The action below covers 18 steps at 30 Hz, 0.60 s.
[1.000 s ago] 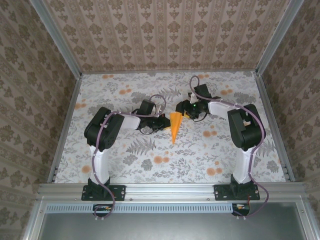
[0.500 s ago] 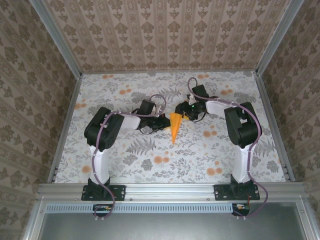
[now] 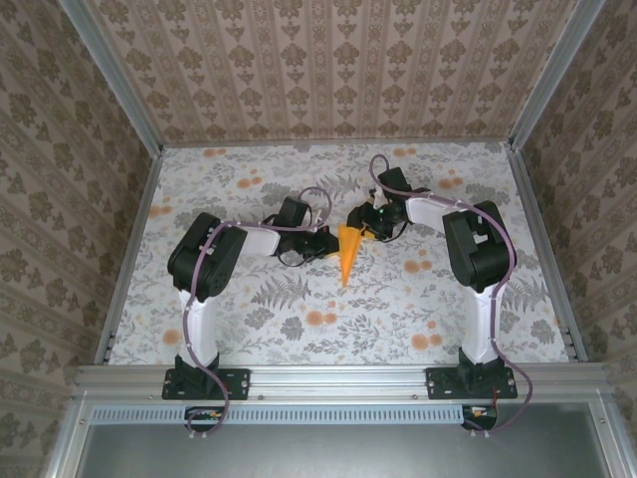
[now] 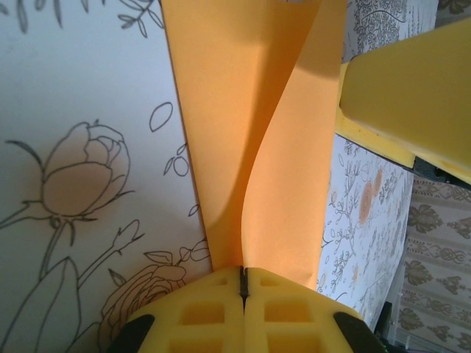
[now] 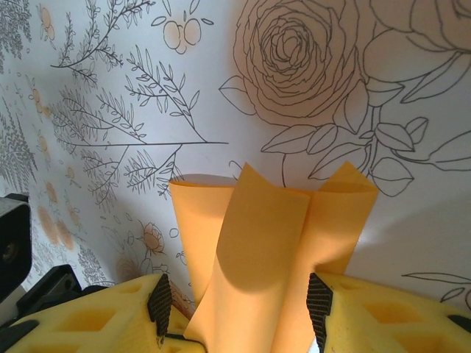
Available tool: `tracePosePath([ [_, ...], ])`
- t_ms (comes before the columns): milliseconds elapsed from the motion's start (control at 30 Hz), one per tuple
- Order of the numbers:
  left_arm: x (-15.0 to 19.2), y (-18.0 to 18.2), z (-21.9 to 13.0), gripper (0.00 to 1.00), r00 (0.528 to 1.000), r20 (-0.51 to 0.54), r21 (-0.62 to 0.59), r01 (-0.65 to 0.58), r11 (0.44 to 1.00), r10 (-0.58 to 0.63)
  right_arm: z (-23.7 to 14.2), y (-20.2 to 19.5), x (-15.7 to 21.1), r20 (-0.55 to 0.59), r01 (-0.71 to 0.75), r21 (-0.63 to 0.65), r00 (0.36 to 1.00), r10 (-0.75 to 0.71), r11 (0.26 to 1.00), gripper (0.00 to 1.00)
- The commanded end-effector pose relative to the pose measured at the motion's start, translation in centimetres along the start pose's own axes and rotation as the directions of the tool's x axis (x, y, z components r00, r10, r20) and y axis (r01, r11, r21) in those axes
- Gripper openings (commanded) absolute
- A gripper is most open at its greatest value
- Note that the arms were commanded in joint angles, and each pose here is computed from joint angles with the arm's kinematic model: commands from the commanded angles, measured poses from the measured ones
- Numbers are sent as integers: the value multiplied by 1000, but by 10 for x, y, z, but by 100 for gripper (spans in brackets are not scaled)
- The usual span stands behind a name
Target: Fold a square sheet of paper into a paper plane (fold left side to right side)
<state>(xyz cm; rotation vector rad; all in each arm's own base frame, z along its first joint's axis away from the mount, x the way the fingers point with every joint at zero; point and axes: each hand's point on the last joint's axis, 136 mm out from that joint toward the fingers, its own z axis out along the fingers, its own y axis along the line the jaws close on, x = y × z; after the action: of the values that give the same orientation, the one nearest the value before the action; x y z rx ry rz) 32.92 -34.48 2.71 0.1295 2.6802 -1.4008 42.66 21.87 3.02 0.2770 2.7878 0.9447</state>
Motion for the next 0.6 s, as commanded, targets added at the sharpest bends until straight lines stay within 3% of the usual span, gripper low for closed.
tracePosePath([
  [0, -6, -5, -5, 0, 999, 15, -19, -42, 999, 42, 11, -23, 16, -58, -11, 92, 998, 16, 996, 55],
  [567, -9, -26, -13, 0, 991, 36, 0, -127, 992, 127, 12, -27, 18, -66, 0, 105, 998, 7, 994, 55],
])
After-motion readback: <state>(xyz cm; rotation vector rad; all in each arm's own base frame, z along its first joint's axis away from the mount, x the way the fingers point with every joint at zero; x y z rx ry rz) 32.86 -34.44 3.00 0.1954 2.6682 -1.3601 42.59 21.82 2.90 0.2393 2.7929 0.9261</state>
